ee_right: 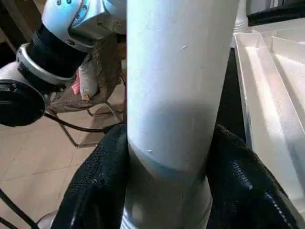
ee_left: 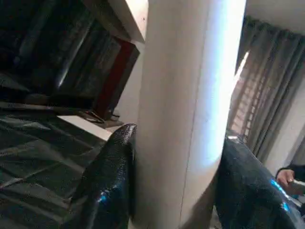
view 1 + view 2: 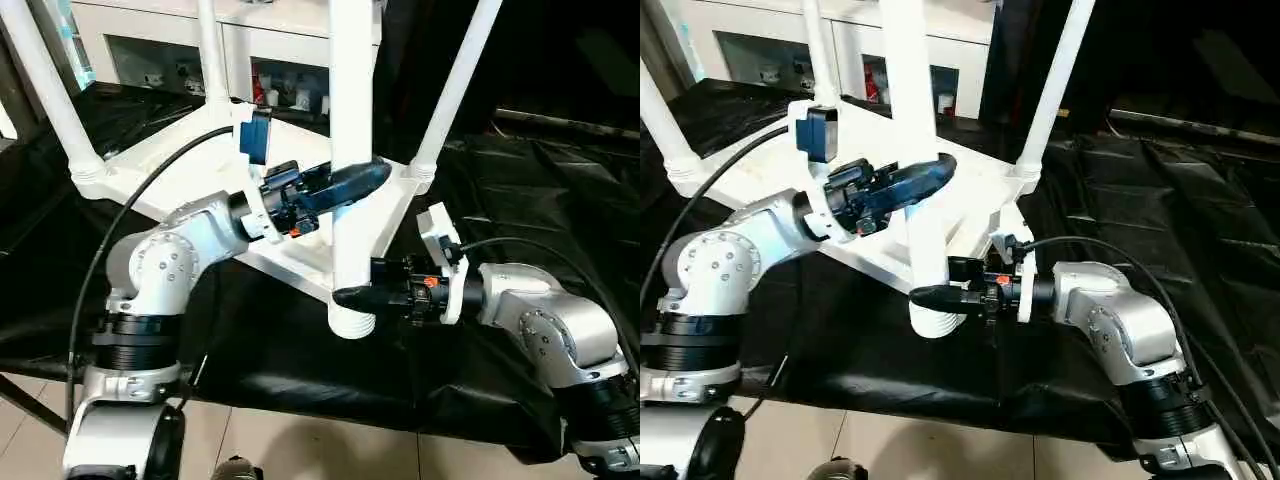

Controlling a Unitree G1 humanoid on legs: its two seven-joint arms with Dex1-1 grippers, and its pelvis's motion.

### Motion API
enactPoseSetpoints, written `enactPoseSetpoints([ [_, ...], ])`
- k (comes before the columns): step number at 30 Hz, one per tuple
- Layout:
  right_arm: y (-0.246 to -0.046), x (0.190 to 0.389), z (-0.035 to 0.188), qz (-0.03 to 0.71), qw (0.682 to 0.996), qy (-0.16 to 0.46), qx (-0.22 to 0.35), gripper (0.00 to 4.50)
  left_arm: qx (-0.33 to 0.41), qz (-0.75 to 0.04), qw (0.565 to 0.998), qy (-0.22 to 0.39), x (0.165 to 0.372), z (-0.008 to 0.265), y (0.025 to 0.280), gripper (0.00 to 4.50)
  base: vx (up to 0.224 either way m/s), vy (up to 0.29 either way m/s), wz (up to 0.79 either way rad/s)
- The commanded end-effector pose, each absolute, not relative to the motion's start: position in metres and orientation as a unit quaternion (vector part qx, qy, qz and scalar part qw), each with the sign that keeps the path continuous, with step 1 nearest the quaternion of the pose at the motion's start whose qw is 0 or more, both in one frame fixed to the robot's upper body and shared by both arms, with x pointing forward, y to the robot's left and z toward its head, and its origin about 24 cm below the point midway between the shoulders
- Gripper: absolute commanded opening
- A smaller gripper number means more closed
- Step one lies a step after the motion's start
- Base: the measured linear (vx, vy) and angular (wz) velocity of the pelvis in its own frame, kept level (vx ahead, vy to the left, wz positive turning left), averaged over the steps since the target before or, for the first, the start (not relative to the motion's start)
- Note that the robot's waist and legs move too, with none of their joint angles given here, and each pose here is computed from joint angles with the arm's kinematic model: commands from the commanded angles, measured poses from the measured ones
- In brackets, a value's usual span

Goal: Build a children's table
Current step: Pick table leg

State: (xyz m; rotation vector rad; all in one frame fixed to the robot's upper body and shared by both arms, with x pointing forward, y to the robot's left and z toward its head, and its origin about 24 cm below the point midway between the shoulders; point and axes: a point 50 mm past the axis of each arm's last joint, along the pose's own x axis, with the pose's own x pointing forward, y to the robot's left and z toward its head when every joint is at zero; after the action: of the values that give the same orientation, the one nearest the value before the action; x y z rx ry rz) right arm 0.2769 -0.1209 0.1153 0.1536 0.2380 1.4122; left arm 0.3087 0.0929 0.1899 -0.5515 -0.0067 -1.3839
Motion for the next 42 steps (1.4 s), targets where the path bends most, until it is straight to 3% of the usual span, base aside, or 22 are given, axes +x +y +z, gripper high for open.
enactPoseSetpoints([
  [1, -0.126, 0.280, 0.120, 0.627, 0.771, 0.096, 0.050, 1.93, -0.249, -0.630, 0.735, -0.001, 0.309, 0.192, 0.089, 1.91, 0.000, 0.000, 0.00],
  [4, -0.127, 0.284, 0.118, 0.610, 0.784, 0.101, 0.056, 2.63, -0.239, -0.621, 0.746, -0.004, 0.311, 0.193, 0.088, 1.88, 0.000, 0.000, 0.00],
  [8, -0.125, 0.292, 0.119, 0.567, 0.817, 0.089, 0.051, 2.76, -0.194, -0.610, 0.768, -0.007, 0.312, 0.191, 0.085, 1.88, 0.000, 0.000, 0.00],
  [9, -0.125, 0.293, 0.119, 0.558, 0.824, 0.088, 0.046, 3.02, -0.188, -0.610, 0.769, -0.008, 0.311, 0.191, 0.085, 1.85, 0.000, 0.000, 0.00],
  [22, -0.122, 0.288, 0.122, 0.588, 0.791, 0.131, 0.112, 3.11, -0.129, -0.624, 0.770, -0.021, 0.308, 0.190, 0.077, 1.84, 0.000, 0.000, 0.00],
  [31, -0.122, 0.282, 0.117, 0.601, 0.775, 0.166, 0.104, 3.11, -0.116, -0.624, 0.772, -0.033, 0.309, 0.192, 0.073, 1.84, 0.000, 0.000, 0.00],
  [42, -0.117, 0.286, 0.116, 0.596, 0.784, 0.154, 0.079, 3.11, -0.117, -0.627, 0.770, -0.031, 0.309, 0.190, 0.071, 1.84, 0.000, 0.000, 0.00],
])
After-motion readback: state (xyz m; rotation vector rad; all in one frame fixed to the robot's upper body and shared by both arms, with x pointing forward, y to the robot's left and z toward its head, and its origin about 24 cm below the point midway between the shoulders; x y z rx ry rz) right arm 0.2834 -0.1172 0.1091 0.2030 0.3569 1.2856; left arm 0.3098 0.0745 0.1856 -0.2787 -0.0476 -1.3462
